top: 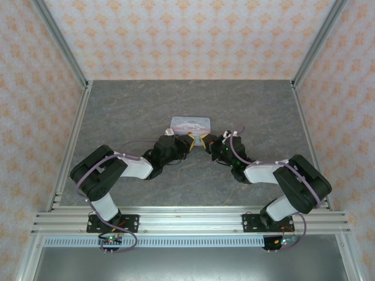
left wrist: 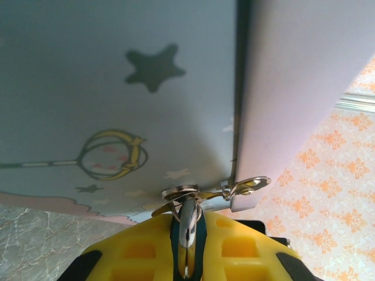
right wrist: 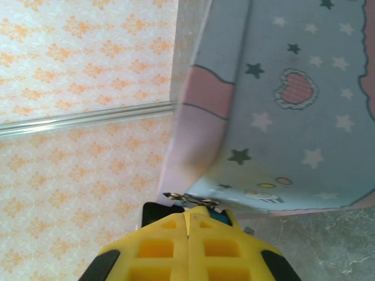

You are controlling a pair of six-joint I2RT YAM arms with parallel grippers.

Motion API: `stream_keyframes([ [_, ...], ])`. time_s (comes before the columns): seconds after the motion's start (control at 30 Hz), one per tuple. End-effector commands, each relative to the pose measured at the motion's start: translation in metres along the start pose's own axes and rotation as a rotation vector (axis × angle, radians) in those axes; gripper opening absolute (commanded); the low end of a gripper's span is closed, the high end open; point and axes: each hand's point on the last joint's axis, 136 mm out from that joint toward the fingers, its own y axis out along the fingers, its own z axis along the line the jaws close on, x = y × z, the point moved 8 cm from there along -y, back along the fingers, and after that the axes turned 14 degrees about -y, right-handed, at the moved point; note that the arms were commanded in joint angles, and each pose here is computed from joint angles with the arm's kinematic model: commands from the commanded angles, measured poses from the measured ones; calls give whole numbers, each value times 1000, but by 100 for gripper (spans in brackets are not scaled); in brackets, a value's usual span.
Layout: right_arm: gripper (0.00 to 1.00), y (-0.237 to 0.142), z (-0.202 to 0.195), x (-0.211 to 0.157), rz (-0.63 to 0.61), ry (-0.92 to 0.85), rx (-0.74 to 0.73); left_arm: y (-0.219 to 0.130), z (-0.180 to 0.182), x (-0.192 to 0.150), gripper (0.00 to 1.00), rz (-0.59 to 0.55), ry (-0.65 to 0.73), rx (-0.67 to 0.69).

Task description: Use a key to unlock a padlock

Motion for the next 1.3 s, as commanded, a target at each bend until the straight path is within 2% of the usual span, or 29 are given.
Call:
stream_keyframes([
  [0.0, 0, -5, -2, -2, -14, -25, -17, -6, -5, -4, 0, 14, -16, -21],
  [0.33, 0, -13, -19, -17, -65, -2, -122, -8, -2, 0, 0, -20, -66, -27],
  [1.27, 0, 13, -9, -26, -59, -10, -116, -12, -5, -1, 0, -26, -82, -33],
])
